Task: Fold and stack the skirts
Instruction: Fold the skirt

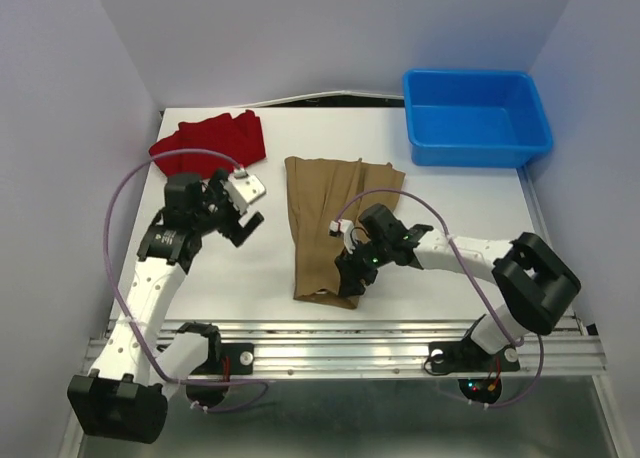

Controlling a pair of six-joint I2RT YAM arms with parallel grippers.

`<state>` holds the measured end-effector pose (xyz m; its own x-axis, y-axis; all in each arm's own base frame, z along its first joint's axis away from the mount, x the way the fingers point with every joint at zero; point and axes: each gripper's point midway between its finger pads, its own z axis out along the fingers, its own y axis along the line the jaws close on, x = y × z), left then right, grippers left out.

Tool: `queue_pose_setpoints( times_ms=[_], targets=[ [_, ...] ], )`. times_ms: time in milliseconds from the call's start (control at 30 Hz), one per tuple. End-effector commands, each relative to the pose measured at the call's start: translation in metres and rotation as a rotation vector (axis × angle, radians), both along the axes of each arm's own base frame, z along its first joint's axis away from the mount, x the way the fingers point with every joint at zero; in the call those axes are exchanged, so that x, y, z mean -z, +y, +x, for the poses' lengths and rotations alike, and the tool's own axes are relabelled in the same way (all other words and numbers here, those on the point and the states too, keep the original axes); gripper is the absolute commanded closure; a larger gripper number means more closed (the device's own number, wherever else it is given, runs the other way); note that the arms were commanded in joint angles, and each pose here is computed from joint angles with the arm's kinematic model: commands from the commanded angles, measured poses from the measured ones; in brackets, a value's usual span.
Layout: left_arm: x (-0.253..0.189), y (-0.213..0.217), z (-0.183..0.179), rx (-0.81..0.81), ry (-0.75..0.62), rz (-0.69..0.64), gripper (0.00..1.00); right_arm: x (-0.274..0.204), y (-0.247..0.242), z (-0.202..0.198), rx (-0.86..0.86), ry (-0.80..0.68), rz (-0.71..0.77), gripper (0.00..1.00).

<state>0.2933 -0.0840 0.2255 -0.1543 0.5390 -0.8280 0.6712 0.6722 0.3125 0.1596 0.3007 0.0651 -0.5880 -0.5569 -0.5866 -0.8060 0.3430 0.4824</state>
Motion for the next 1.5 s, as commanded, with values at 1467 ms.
queue_pose_setpoints(
  times_ms=[1467],
  targets=[
    [0.194,-0.147,-0.117,0.752,-0.289,0.582,0.09,0.061,0.057,0.052,0.077,0.429,0.007,0.67]
  ],
)
